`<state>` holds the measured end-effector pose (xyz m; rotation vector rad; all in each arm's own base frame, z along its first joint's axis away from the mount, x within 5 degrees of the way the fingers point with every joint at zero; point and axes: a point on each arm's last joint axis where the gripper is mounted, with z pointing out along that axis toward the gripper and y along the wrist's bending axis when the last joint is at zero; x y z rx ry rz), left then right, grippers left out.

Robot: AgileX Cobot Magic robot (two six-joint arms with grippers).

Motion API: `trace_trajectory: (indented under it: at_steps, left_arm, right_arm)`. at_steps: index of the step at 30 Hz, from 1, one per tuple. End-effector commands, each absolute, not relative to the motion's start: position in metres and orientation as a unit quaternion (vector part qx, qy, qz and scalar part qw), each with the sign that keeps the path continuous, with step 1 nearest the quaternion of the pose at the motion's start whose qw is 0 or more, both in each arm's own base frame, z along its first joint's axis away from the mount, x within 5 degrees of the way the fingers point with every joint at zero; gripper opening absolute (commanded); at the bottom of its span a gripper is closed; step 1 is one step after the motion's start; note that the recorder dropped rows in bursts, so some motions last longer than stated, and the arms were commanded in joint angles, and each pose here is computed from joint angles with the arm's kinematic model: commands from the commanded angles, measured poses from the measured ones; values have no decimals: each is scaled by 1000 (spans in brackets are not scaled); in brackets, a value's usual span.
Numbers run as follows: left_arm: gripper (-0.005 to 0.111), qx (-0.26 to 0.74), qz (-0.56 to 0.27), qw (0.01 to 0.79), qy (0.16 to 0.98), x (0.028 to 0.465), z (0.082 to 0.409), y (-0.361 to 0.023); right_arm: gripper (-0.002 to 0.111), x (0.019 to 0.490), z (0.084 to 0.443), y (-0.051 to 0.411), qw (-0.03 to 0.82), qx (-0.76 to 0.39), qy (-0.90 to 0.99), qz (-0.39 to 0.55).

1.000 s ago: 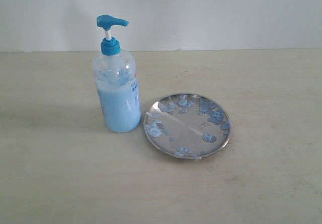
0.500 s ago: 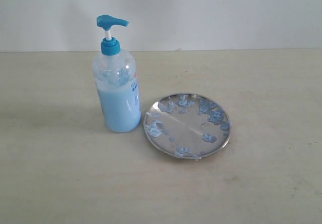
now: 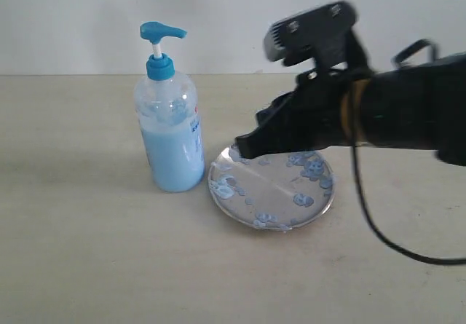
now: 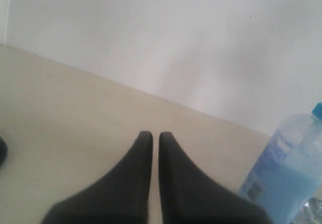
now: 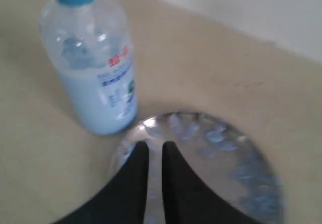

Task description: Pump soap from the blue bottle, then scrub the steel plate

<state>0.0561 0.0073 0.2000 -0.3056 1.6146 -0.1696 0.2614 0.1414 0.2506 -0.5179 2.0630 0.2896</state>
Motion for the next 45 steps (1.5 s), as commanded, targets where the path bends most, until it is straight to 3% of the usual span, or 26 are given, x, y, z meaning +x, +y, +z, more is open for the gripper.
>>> trace_trajectory:
  at_steps: [1, 8, 9, 12, 15, 19, 22, 27, 32, 36, 38, 42, 45]
  left_arm:
    - [4, -144, -110, 685, 706, 56, 202, 4]
    - [4, -143, -110, 686, 705, 56, 202, 4]
    - [4, -143, -110, 686, 705, 56, 202, 4]
    - [4, -143, -110, 686, 705, 56, 202, 4]
    - [4, -143, -110, 686, 705, 56, 202, 4]
    - [4, -143, -110, 686, 705, 56, 202, 4]
    - [4, -143, -110, 686, 705, 56, 202, 4]
    - [4, -143, -110, 686, 705, 56, 202, 4]
    - [4, -143, -110, 686, 705, 56, 202, 4]
    - [4, -143, -110, 686, 705, 56, 202, 4]
    - [4, -143, -110, 686, 705, 56, 202, 4]
    - [4, -143, -110, 686, 705, 56, 202, 4]
    - [4, -143, -110, 686, 705, 56, 202, 4]
  right_arm:
    - [0, 296, 217, 166, 420, -157, 877, 169]
    - [0, 293, 186, 119, 379, -307, 859, -156]
    - [0, 291, 185, 104, 361, -279, 862, -223]
    - [0, 288, 190, 70, 370, -88, 875, -300]
    - [0, 283, 174, 47, 272, -27, 931, -243]
    - [0, 256, 152, 52, 69, -92, 991, -74]
    - [0, 247, 154, 73, 11, -142, 988, 59]
    - [0, 272, 193, 90, 32, -163, 980, 109]
    - [0, 334, 249, 103, 188, -161, 963, 109]
    - [0, 377, 239, 118, 129, -169, 969, 123]
    - [0, 382, 222, 124, 21, -204, 969, 135]
    - [0, 395, 212, 110, 17, -184, 982, 43]
    - [0, 408, 221, 102, 70, -149, 986, -9]
